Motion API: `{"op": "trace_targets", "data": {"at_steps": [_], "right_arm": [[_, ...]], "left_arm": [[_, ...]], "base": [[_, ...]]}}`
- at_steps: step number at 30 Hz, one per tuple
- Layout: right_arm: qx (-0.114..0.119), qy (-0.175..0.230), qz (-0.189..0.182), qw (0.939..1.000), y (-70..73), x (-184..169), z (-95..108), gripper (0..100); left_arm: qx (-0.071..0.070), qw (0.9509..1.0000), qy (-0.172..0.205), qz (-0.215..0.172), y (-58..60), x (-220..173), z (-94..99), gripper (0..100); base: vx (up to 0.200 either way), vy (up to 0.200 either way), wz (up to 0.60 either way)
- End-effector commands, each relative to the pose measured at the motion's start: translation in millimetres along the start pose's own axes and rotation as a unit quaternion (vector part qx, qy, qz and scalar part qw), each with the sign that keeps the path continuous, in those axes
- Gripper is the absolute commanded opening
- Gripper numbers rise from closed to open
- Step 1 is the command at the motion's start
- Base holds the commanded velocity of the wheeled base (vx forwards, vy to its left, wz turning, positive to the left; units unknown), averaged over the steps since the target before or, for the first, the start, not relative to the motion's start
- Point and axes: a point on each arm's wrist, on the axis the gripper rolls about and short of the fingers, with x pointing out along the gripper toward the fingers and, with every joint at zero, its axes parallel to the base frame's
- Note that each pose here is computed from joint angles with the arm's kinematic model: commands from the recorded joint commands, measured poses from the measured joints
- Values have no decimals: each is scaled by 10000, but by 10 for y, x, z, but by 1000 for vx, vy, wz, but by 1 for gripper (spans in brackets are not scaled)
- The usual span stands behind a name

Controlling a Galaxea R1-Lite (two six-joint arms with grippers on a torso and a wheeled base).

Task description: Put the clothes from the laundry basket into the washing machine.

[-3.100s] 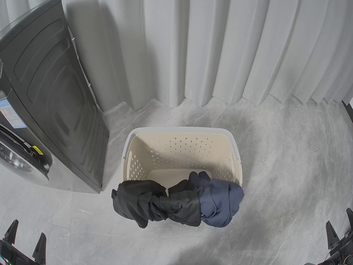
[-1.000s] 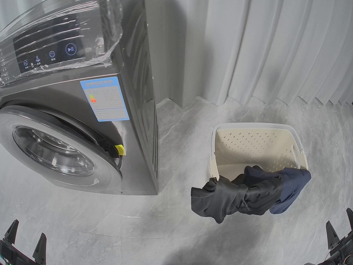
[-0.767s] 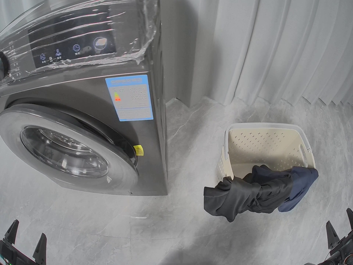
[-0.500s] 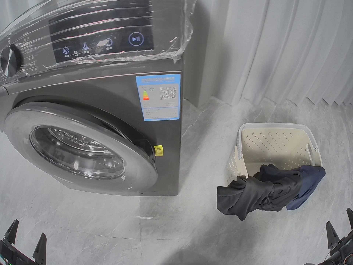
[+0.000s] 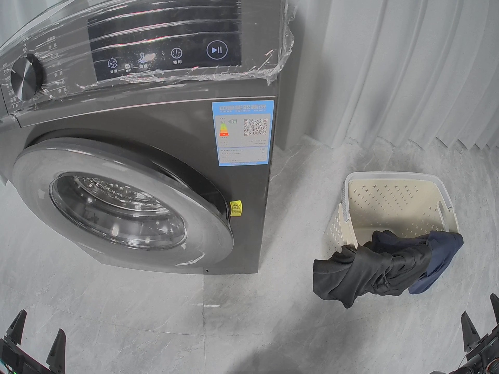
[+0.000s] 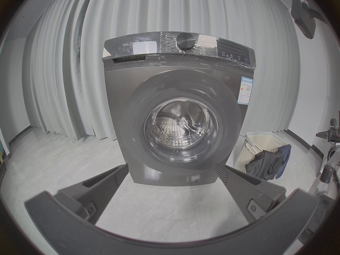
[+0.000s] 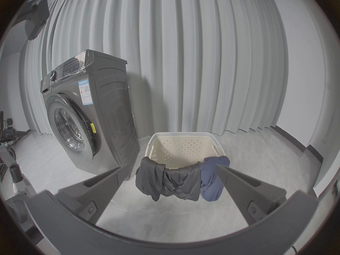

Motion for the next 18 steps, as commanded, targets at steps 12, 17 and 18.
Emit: {"op": "trace_targets", "data": {"at_steps": [12, 17, 18], "right_arm": [[2, 69, 2, 10000, 0, 9, -51, 100], [-6, 69, 2, 10000, 0, 9, -51, 100], [-6, 61, 2, 10000, 0, 9, -49, 100]], "left_arm": [[-3, 10000, 23, 3, 1, 3, -52, 100], [-3, 10000, 23, -4, 1, 3, -52, 100], [-3, 10000, 23, -4, 1, 3, -52, 100]], "base": [[-33, 67, 0], [0, 200, 0], [0, 200, 0]]}}
